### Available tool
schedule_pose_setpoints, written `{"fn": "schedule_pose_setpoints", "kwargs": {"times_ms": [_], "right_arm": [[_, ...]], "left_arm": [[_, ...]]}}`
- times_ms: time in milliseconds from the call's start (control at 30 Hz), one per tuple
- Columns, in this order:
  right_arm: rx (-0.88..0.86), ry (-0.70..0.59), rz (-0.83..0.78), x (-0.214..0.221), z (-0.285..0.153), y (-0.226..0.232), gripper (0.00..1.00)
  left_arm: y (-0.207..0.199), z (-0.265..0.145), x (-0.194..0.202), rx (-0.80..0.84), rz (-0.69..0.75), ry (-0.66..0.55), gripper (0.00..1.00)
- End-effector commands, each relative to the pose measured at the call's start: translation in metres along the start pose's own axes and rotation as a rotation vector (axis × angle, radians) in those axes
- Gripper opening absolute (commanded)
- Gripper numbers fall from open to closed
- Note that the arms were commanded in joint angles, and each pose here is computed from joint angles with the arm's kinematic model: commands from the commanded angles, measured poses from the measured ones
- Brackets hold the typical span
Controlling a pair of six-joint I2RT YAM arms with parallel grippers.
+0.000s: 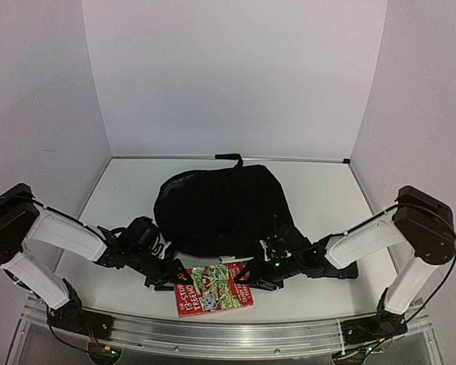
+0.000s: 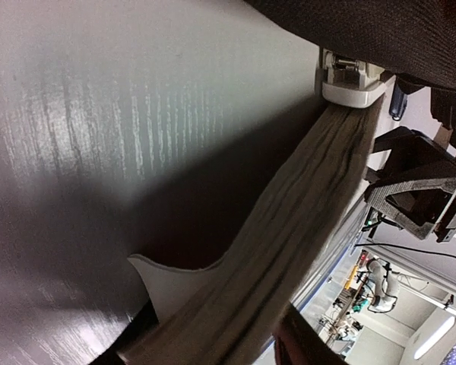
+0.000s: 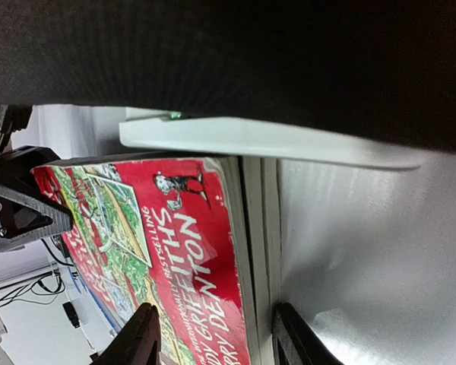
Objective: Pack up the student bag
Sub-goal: Pick up the book from the center of the board.
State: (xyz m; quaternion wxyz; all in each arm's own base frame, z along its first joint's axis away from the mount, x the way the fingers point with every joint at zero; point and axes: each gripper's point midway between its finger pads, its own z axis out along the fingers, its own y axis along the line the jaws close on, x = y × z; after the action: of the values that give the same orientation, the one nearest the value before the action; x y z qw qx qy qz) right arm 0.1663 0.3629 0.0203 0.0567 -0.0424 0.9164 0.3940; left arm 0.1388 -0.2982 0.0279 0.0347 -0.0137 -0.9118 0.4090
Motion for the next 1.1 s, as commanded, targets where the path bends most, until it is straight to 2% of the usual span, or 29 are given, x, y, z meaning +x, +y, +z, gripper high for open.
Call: {"fn": "schedule_pose_setpoints", "kwargs": {"times_ms": [0,200,267,400,533,600,700,833,1067], "right_arm": [[-0.094,0.027,-0.012,0.006,0.007,0.018,0.46],[-0.103,-0.034,-0.021,-0.002,-0.008,0.025,0.48],[-0.113,-0.064,-0.037,-0.007,-0.016,0.031,0.51],[-0.091,-0.118,-0.113,-0.015,-0.037,0.042,0.6],[-0.084,-0.199,-0.236,-0.027,-0.075,0.066,0.77],[-0.1,-0.243,-0.282,-0.032,-0.097,0.08,0.88],[-0.138,-0.292,-0.306,-0.037,-0.122,0.094,0.98],[-0.197,-0.304,-0.317,-0.035,-0.139,0.104,0.98],[-0.355,-0.264,-0.387,-0.027,-0.154,0.145,0.98]], "left_arm": [[-0.033,-0.012,-0.013,0.09,0.1,-0.084,0.4],[-0.037,-0.034,-0.011,0.05,0.181,-0.136,0.07],[-0.042,-0.043,-0.008,0.052,0.217,-0.143,0.01],[-0.067,-0.061,0.004,0.116,0.339,-0.117,0.0],[-0.1,-0.083,0.016,0.178,0.467,-0.086,0.0],[-0.115,-0.098,0.019,0.199,0.516,-0.104,0.0],[-0.14,-0.124,0.019,0.244,0.588,-0.177,0.0],[-0.17,-0.149,0.019,0.31,0.65,-0.247,0.0],[-0.209,-0.169,0.027,0.429,0.735,-0.239,0.0]]}}
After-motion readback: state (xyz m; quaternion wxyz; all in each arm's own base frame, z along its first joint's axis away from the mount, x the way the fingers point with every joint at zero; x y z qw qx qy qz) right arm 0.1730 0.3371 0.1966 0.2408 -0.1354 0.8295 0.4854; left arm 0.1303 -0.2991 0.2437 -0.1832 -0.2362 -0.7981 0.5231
